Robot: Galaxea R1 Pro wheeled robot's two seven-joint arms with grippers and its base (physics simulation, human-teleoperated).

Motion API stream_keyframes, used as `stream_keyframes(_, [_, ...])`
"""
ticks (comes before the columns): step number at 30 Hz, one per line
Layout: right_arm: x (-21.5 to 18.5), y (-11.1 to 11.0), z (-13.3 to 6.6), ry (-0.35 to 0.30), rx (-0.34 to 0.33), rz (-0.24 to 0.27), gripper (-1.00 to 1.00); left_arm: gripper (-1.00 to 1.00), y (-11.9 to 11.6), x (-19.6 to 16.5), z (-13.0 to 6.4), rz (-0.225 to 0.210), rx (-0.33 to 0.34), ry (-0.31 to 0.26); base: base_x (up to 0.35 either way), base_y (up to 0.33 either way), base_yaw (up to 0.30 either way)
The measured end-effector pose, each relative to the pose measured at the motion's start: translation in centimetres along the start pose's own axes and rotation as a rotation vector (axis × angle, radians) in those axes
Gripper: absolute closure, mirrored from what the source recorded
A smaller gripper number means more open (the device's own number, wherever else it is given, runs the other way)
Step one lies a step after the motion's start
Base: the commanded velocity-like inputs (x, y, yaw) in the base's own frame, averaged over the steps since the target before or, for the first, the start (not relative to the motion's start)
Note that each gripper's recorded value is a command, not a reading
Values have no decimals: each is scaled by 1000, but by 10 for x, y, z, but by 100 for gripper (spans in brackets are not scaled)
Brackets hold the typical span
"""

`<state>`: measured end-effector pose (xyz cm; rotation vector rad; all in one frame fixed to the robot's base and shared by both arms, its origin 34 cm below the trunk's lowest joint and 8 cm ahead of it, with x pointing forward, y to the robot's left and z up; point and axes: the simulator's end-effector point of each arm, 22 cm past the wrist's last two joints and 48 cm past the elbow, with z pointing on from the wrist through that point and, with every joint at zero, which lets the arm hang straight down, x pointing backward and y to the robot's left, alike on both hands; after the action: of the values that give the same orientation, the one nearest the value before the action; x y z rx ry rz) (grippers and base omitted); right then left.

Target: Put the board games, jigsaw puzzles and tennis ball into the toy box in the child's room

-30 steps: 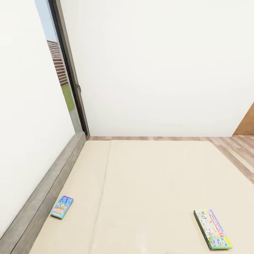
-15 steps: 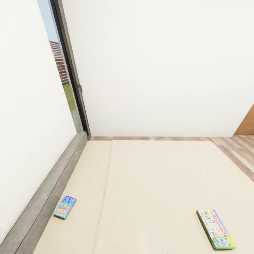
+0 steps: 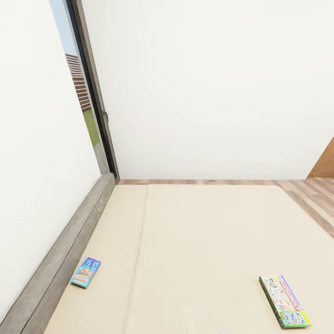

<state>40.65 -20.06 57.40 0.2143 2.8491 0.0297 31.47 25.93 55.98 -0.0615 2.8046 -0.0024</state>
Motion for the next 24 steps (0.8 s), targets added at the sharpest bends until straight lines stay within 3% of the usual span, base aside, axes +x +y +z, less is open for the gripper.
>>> stream_keyframes(14, [0, 0, 0, 2, 1, 2, -100, -100, 10, -1, 0, 1, -13, -1, 0, 4, 0])
stream_keyframes(24, [0, 0, 0, 2, 1, 1, -100, -100, 10, -1, 0, 2, -12, -1, 0, 132, 0])
